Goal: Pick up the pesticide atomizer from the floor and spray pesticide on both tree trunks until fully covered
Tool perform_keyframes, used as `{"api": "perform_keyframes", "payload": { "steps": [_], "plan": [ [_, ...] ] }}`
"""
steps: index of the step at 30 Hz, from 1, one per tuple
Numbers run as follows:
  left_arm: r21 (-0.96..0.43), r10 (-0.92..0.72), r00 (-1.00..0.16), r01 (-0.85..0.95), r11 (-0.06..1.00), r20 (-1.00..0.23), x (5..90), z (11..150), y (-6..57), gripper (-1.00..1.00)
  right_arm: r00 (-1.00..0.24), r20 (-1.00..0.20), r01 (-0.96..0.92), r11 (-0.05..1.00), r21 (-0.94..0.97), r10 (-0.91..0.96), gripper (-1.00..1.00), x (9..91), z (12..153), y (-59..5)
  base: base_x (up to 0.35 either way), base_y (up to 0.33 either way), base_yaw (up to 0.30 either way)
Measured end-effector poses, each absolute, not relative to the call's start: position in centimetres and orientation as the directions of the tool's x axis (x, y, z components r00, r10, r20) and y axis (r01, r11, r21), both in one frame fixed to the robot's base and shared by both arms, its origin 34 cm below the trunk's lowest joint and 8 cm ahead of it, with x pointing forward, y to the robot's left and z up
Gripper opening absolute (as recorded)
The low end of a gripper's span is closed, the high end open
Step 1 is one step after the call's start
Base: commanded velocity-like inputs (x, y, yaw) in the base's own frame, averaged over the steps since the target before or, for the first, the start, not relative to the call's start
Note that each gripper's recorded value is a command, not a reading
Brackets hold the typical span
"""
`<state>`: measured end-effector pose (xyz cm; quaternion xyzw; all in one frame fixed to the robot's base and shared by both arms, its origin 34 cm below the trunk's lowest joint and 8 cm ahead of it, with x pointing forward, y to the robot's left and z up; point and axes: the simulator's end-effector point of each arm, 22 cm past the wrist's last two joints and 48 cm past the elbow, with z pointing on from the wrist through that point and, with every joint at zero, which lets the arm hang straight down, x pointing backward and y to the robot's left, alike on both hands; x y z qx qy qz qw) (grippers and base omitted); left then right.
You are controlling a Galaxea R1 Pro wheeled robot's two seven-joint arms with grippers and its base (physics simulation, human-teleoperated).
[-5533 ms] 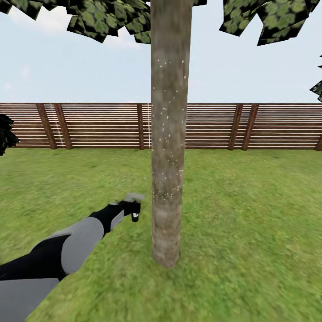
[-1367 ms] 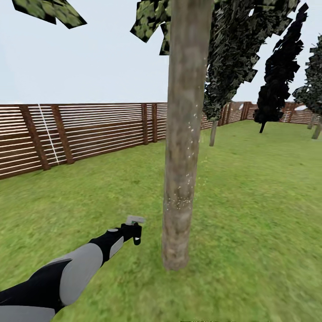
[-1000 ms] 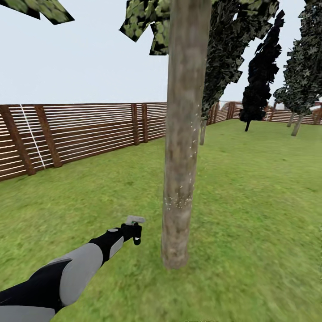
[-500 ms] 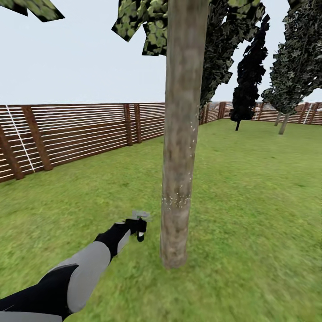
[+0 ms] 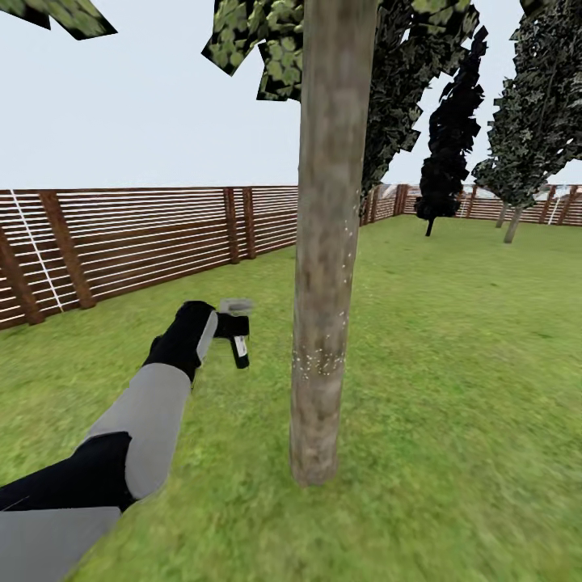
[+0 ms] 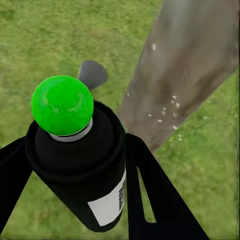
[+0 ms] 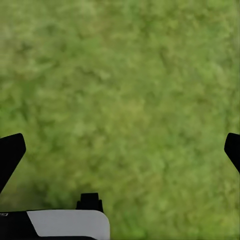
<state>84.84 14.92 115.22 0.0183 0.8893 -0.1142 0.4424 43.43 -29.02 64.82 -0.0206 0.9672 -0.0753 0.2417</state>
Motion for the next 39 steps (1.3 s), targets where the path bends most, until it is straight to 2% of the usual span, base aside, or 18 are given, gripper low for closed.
{"api": "perform_keyframes", "payload": {
  "steps": [7, 22, 25, 32, 39],
  "plan": [
    [-0.255, -0.104, -0.562, 0.197, 0.947, -0.820, 86.2, 128.4, 13.0, -1.00, -0.883, -0.464, -0.003, 0.988, -0.156, -0.076, 1.00, 43.4, 64.8, -29.0, 0.000, 0.000, 0.000],
    [-0.224, -0.110, -0.346, 0.308, 0.925, -0.932, 85.8, 148.4, 11.3, -1.00, -0.883, -0.462, -0.004, 0.988, -0.156, -0.076, 1.00, 43.3, 64.8, -29.0, 0.000, 0.000, 0.000],
    [-0.296, -0.147, -0.343, 0.438, 0.848, -0.928, 84.4, 150.2, 8.1, -1.00, -0.884, -0.462, -0.004, 0.988, -0.156, -0.076, 1.00, 43.3, 64.8, -29.0, 0.000, 0.000, 0.000],
    [-0.329, -0.158, -0.339, 0.538, 0.776, -0.927, 83.0, 151.5, 5.9, -1.00, -0.884, -0.461, -0.004, 0.988, -0.156, -0.076, 1.00, 43.3, 64.7, -29.0, 0.000, 0.000, 0.000],
    [-0.331, -0.156, -0.340, 0.552, 0.765, -0.927, 82.9, 151.5, 5.5, -1.00, -0.884, -0.461, -0.004, 0.988, -0.156, -0.076, 1.00, 43.3, 64.7, -29.0, 0.000, 0.000, 0.000]
  ]
}}
